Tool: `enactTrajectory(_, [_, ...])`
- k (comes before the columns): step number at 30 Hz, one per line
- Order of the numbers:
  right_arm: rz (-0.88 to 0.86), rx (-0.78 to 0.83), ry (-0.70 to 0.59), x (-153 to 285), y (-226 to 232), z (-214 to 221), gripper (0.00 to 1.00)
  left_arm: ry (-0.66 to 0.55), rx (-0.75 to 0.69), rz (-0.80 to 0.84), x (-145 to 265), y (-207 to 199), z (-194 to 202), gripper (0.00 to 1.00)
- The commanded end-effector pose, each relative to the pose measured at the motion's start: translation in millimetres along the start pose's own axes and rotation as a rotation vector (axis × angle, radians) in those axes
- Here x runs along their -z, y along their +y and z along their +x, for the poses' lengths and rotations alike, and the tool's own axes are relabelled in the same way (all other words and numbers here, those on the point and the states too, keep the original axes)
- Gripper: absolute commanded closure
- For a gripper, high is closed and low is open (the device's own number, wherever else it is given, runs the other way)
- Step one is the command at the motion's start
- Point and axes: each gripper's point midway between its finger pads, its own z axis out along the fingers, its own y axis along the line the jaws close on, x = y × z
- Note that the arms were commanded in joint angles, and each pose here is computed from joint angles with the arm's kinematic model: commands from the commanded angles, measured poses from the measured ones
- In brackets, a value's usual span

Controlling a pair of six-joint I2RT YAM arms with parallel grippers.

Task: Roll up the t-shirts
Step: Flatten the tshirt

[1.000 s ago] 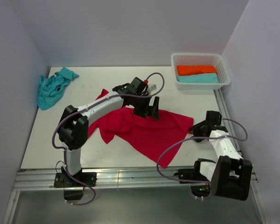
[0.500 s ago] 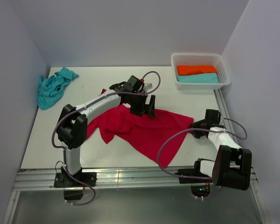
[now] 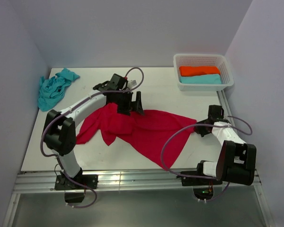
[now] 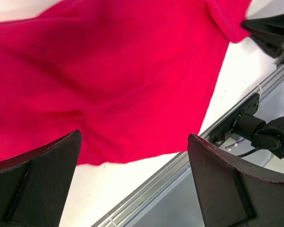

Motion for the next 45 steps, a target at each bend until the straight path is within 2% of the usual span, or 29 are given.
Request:
enactTrajectory(1, [0.085, 0.079, -0.075, 26, 14, -26, 1.0, -0.082, -0.01, -0.014, 42, 3, 1, 0.01])
enactTrajectory(7, [0.03, 0.081, -0.099, 45, 49, -41, 1.0, -0.144, 0.127, -0.166, 83, 53, 37, 0.03])
enactTrajectory(9, [0.02, 0.077, -0.094, 44, 55, -42, 1.0, -0.197, 0.168, -0.169, 100, 53, 44, 0.03])
enactTrajectory(12, [0.018, 0.086, -0.092, 42, 62, -45, 1.0, -0.183, 0.247, -0.213, 102, 68, 77, 0.1])
enactTrajectory(21, [-0.006, 0.142, -0.071, 44, 79, -44, 1.0, -0.123, 0.415, -0.354, 100, 104, 137, 0.12])
enactTrajectory(23, [-0.01, 0.152, -0.067, 45, 81, -43, 1.0, -0.126, 0.451, -0.399, 98, 114, 143, 0.16])
enactTrajectory(24, [-0.009, 0.152, -0.065, 44, 80, -43, 1.0, -0.112, 0.465, -0.413, 95, 119, 150, 0.22])
enactTrajectory(30, [-0.018, 0.163, -0.055, 43, 80, -40, 1.0, -0.139, 0.496, -0.456, 83, 131, 139, 0.34])
enactTrajectory(38, [-0.042, 0.165, -0.048, 45, 86, -39, 1.0, -0.062, 0.535, -0.487, 51, 147, 153, 0.37])
enactTrajectory(45, [-0.051, 0.178, -0.032, 46, 88, -37, 1.0, -0.057, 0.529, -0.508, 38, 155, 159, 0.41])
